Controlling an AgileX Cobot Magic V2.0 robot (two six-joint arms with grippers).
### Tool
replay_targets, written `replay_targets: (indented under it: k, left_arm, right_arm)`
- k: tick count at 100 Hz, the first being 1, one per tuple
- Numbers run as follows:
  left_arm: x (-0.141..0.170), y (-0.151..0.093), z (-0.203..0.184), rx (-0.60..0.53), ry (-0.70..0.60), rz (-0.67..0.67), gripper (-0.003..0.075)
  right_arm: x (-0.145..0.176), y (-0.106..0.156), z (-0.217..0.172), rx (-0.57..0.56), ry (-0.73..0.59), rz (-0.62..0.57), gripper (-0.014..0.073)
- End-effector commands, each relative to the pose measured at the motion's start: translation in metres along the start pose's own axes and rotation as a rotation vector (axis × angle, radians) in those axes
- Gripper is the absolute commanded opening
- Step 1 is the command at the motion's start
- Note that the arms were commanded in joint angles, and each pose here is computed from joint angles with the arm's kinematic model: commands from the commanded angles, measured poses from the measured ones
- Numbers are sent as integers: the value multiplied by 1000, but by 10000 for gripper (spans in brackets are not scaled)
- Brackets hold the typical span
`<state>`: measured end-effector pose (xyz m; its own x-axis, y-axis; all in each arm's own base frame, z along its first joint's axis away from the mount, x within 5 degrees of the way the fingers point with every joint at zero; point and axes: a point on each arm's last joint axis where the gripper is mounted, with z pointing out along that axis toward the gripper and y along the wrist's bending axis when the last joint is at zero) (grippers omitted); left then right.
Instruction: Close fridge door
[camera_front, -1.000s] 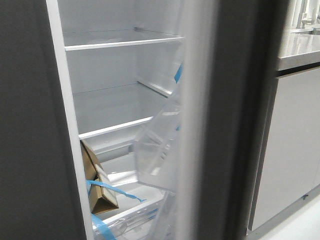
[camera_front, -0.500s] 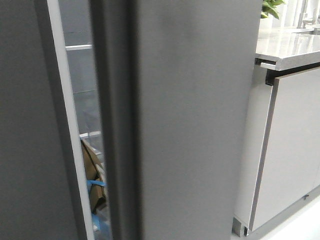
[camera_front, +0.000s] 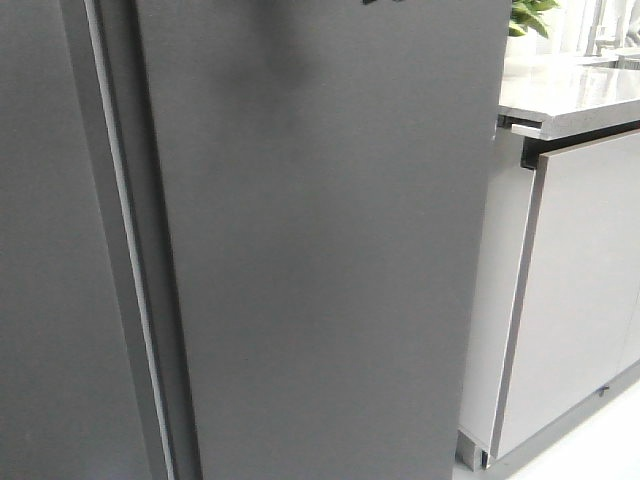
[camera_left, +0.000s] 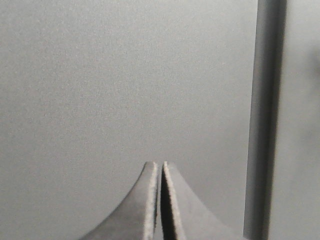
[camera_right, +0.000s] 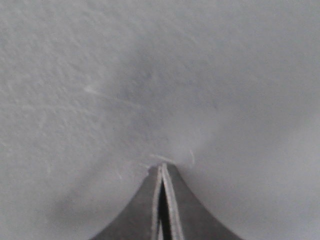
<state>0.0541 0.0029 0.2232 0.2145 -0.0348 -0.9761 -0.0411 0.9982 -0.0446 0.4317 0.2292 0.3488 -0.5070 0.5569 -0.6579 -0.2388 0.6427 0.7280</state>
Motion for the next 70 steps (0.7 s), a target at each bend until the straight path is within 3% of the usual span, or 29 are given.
replay_targets:
  k: [1, 37, 49, 70]
  left_arm:
    - [4, 0, -1, 4, -50, -9, -20]
    - [4, 0, -1, 5, -50, -9, -20]
    - [4, 0, -1, 5, -50, -9, -20]
    - [4, 0, -1, 5, -50, -9, -20]
  right_arm:
    - [-24, 27, -10, -74, -104, -35, -46]
    - [-33, 25, -34, -17, -19, -81, -46]
    - [-45, 23, -58, 12, -45, -119, -46]
    - [-64, -5, -119, 127, -98, -182, -46]
